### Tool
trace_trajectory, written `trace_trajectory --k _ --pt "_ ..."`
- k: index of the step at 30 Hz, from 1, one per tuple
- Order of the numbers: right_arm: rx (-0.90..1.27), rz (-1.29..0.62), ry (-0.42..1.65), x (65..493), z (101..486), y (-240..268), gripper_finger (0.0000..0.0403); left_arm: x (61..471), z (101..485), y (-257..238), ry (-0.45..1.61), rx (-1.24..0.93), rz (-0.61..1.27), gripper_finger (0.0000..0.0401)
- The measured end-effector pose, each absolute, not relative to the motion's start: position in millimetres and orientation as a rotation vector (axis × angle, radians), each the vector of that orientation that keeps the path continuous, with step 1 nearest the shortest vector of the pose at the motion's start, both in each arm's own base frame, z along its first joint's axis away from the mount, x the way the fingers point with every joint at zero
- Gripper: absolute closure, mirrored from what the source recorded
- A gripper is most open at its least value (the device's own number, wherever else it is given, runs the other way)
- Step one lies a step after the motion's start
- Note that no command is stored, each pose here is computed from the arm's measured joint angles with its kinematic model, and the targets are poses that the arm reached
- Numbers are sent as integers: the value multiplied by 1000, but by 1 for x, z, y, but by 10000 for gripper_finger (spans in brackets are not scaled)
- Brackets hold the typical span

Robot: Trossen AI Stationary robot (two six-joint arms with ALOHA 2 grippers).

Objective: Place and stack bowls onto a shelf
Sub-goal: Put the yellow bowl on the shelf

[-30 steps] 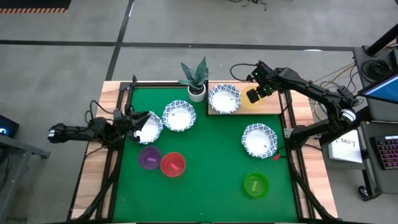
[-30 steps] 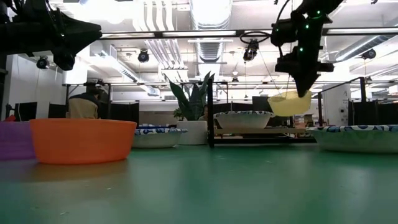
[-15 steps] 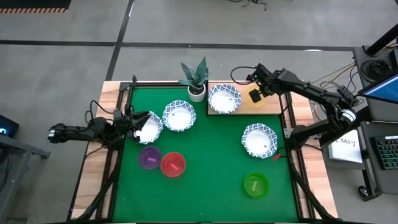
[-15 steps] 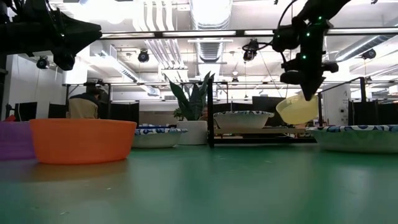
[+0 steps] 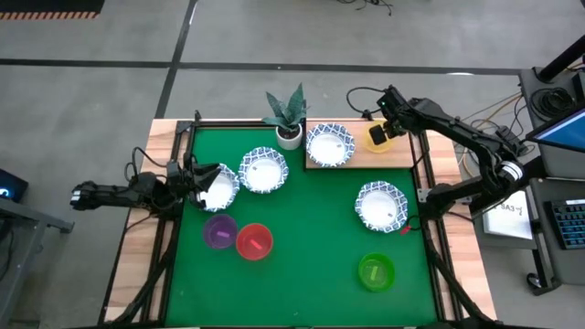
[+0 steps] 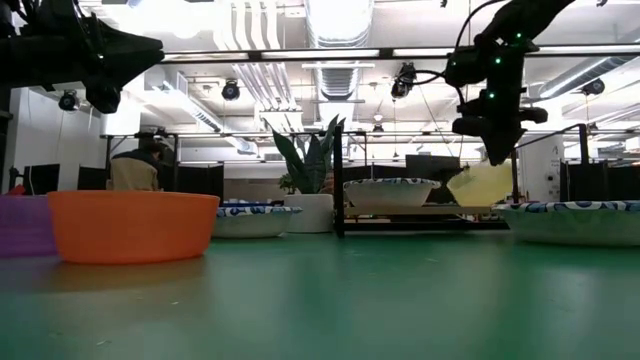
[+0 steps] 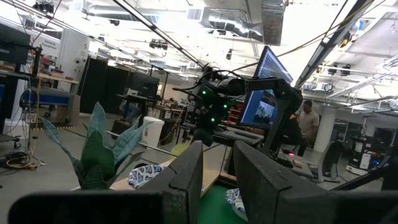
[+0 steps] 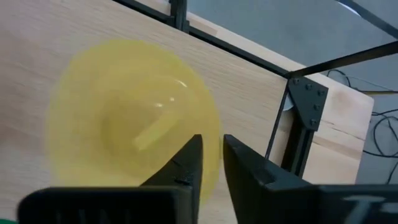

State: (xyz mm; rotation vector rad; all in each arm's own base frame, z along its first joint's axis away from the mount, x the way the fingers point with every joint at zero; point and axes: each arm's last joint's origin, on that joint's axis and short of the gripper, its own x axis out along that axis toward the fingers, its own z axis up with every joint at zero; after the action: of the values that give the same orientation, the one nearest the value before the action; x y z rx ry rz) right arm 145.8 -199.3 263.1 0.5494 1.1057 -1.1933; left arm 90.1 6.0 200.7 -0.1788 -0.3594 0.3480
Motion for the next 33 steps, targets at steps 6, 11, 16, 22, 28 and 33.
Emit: trace_trajectory --k 6,11,16,22,28,33 --pt "555 -1201 1093 146 263 -200 297 90 201 6 -359 -179 348 326" --pt "555 -1201 1093 146 263 -200 270 90 201 6 -359 -179 348 326" --pt "558 -1196 1093 146 263 -199 263 90 201 6 -359 -179 348 326" --pt "669 -1095 1060 150 261 -196 293 90 201 6 -359 -179 348 326" --pt "694 -1088 1104 149 246 -190 355 90 201 6 -359 -179 348 326" --pt "704 -1082 1140 146 229 -186 390 90 201 6 -359 -178 348 326"
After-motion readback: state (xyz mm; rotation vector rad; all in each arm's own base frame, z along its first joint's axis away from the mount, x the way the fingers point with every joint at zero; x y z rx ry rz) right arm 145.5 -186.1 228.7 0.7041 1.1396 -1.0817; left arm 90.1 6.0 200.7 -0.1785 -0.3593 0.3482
